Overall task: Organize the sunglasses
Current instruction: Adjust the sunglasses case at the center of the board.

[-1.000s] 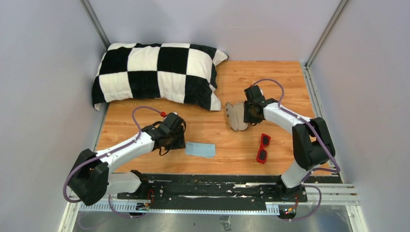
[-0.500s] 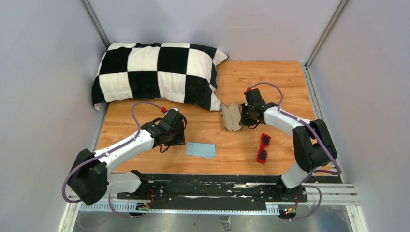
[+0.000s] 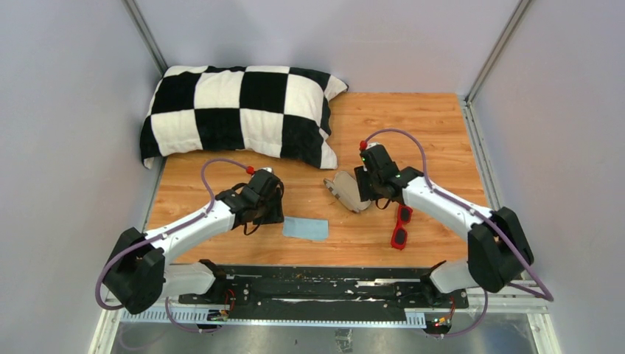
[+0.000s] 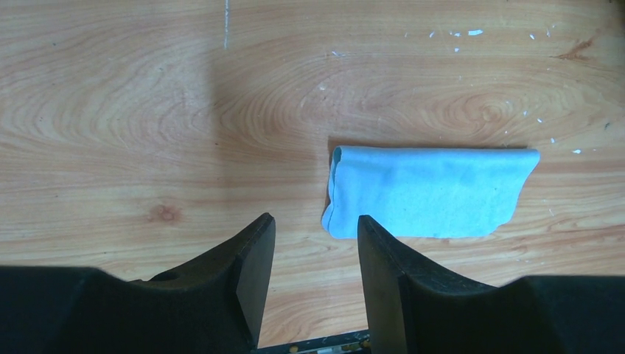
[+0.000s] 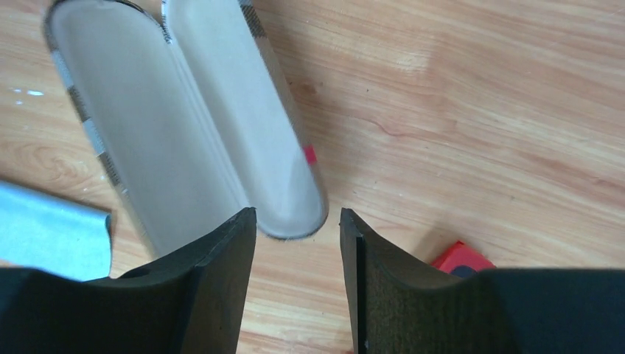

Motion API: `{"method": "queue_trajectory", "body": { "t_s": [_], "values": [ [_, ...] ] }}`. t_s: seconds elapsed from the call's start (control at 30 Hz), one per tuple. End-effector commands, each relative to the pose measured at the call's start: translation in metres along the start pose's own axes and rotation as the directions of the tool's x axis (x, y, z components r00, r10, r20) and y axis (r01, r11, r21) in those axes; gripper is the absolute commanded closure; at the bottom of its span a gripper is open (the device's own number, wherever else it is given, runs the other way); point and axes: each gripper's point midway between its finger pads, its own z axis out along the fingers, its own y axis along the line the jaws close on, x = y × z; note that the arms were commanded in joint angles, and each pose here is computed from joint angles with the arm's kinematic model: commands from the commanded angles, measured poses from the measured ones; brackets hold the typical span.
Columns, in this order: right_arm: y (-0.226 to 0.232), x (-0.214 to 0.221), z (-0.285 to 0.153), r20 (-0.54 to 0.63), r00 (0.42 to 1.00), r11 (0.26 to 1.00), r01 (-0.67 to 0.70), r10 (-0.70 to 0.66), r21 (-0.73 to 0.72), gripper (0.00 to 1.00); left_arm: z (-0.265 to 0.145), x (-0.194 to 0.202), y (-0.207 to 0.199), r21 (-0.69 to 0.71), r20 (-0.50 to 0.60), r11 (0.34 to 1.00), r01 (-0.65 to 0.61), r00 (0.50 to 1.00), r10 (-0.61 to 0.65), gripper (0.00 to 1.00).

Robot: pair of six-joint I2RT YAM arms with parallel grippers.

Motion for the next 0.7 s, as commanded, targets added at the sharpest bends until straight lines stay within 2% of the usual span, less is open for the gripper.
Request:
{"method": "queue_trajectory", "body": {
  "t_s": [0.0, 0.17, 0.27, 0.37, 0.5, 0.67],
  "values": [
    [-0.012, -0.003, -0.029, 0.055, 0.998, 0.999, -0.009, 0.007, 0.031, 0.48, 0.004, -0.002, -0.006, 0.023, -0.005, 1.0, 0.013, 1.0, -0.013, 0.51],
    [-0.011, 0.011, -0.043, 0.054, 0.979, 0.98, -0.196, 0.195, 0.022, 0.48, 0.004, 0.0, -0.006, 0.029, -0.003, 0.999, 0.021, 1.0, -0.021, 0.51],
    [0.002, 0.027, -0.039, 0.023, 0.961, 0.96, -0.273, 0.275, -0.052, 0.48, 0.002, -0.001, -0.006, 0.031, 0.0, 0.999, 0.025, 1.0, -0.025, 0.51],
    [0.018, 0.024, -0.036, 0.031, 0.939, 0.932, -0.334, 0.342, -0.143, 0.47, 0.002, -0.001, -0.008, 0.042, 0.002, 0.999, 0.027, 1.0, -0.027, 0.51],
    [0.015, 0.024, -0.033, 0.019, 0.911, 0.904, -0.407, 0.413, -0.128, 0.45, 0.0, -0.001, -0.013, 0.066, -0.005, 0.997, 0.03, 1.0, -0.03, 0.51],
    [0.01, 0.046, -0.022, -0.069, 0.859, 0.847, -0.512, 0.507, -0.141, 0.44, -0.006, -0.004, -0.01, 0.057, 0.012, 0.998, 0.029, 0.999, -0.03, 0.51]
  ]
}}
